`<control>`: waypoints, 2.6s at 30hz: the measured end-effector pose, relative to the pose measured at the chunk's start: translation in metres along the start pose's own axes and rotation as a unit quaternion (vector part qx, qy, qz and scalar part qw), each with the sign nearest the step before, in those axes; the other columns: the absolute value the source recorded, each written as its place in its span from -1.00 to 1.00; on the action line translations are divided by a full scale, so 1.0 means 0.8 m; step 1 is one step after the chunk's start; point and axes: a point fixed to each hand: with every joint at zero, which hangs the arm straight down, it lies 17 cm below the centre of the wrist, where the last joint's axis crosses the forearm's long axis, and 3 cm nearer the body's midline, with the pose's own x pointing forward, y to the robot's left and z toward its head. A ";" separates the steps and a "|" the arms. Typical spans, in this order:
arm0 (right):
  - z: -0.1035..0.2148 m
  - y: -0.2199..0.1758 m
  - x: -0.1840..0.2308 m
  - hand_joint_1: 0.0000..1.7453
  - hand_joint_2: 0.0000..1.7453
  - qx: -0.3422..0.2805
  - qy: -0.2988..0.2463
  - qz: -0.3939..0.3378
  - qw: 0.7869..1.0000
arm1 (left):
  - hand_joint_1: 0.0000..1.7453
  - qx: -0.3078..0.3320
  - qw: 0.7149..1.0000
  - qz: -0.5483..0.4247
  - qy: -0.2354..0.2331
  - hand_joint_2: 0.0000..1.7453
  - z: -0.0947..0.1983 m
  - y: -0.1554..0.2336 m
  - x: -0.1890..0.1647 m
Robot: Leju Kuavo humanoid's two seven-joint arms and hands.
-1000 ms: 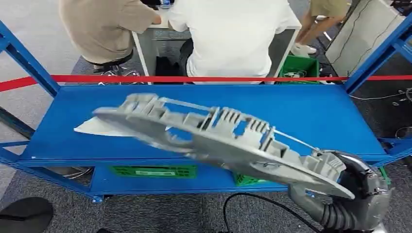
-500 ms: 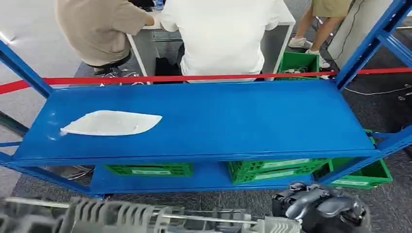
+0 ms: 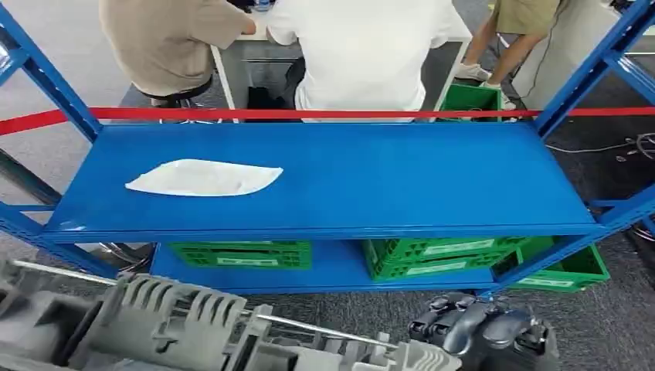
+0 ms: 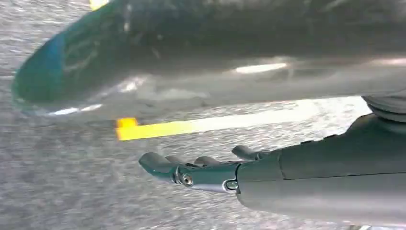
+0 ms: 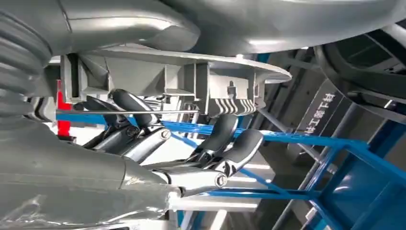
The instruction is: Take the parts from the cabinet and place them on the table.
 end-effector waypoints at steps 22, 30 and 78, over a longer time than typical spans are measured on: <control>-0.010 0.005 -0.013 1.00 1.00 0.003 -0.006 -0.032 0.999 | -1.00 0.016 1.000 -0.003 -0.009 -1.00 -0.002 0.032 0.009; -0.010 0.007 -0.023 1.00 1.00 0.010 0.010 -0.022 1.000 | -1.00 0.013 1.000 -0.001 -0.004 -1.00 -0.001 0.021 0.005; 0.014 -0.003 -0.038 1.00 1.00 0.014 0.077 0.077 0.994 | -1.00 0.002 1.000 0.010 -0.016 -1.00 -0.001 -0.014 0.009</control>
